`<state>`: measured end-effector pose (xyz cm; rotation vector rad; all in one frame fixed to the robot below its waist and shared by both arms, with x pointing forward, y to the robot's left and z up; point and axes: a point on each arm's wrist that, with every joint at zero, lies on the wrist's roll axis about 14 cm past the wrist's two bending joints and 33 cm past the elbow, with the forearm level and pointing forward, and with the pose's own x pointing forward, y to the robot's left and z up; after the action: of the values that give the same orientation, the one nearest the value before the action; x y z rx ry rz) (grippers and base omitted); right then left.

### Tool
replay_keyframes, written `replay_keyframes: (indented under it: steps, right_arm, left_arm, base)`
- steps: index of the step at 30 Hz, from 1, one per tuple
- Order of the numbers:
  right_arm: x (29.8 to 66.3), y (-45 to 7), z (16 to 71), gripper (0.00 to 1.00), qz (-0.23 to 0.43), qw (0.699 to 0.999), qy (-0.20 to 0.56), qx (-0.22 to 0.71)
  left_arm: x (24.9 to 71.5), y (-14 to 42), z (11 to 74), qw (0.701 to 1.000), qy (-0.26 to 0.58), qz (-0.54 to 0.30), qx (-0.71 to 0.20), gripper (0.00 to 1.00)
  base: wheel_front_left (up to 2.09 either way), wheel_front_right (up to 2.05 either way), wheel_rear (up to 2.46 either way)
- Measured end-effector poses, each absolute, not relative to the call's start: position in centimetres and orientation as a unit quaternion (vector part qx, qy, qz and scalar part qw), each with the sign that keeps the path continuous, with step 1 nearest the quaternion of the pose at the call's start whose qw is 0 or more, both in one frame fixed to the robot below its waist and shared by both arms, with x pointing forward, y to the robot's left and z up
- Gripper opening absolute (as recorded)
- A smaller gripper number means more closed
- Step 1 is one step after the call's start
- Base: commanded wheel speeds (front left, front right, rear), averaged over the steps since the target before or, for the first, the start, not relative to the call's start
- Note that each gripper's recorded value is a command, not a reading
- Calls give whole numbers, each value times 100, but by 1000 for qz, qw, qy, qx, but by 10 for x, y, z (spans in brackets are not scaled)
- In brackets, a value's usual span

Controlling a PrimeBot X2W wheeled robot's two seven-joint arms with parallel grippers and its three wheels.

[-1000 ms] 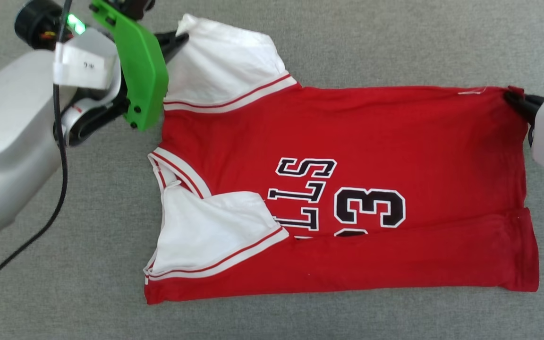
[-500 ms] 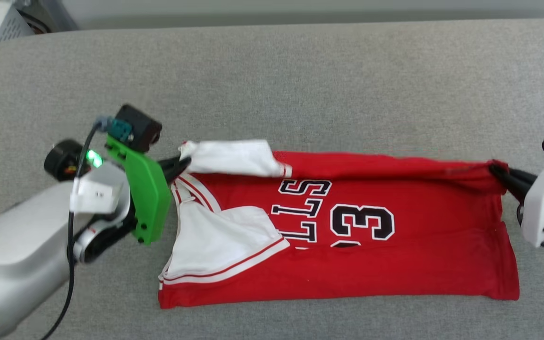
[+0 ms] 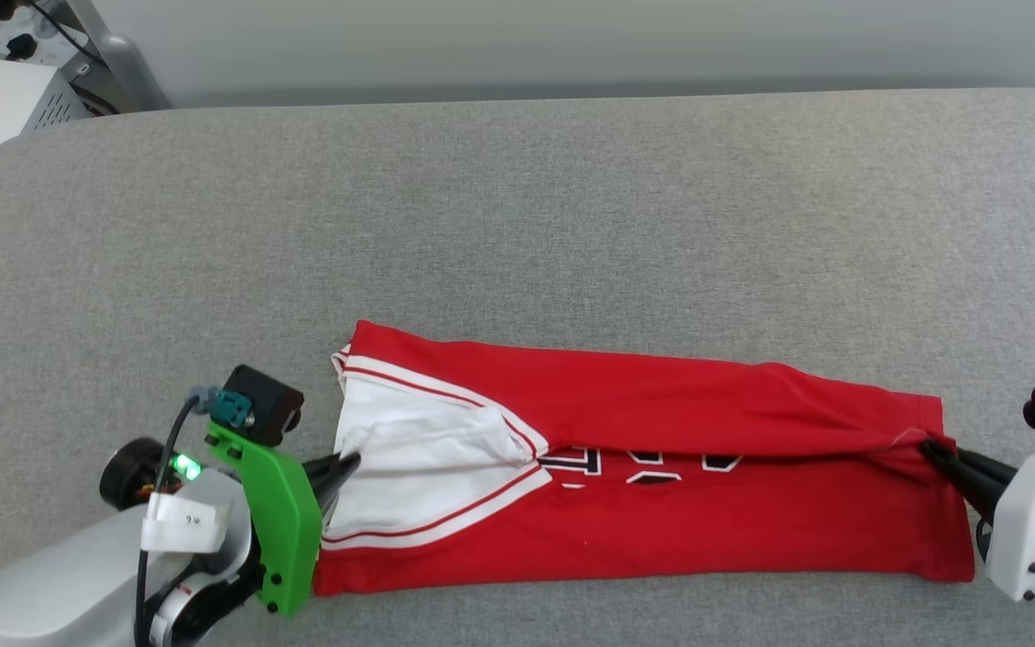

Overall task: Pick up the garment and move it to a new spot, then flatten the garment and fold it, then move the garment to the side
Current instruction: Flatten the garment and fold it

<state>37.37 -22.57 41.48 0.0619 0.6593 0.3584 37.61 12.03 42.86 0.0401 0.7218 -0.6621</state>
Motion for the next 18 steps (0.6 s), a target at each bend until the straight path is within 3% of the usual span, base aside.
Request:
replay_keyframes:
  steps: [13, 15, 16, 17, 18]
  right_arm:
    - [348, -219, 382, 0, 165, 911, 372, 58]
    - [349, -217, 383, 39, 164, 912, 371, 61]
    - [349, -217, 384, 100, 164, 912, 371, 62]
    - [348, -217, 384, 100, 163, 912, 372, 64]
    - [347, -217, 385, 100, 163, 911, 373, 65]
  left_arm:
    - [354, 127, 389, 869, 398, -295, -8, 0]
    - [357, 127, 390, 875, 388, -290, -13, 1]
    - [359, 127, 392, 879, 379, -287, -16, 48]
    - [362, 127, 395, 885, 368, -284, -20, 100]
    - [365, 129, 398, 891, 357, -279, -20, 100]
  base:
    - [0, 0, 0]
    - [0, 0, 0]
    - [0, 0, 0]
    - [0, 0, 0]
    - [0, 0, 0]
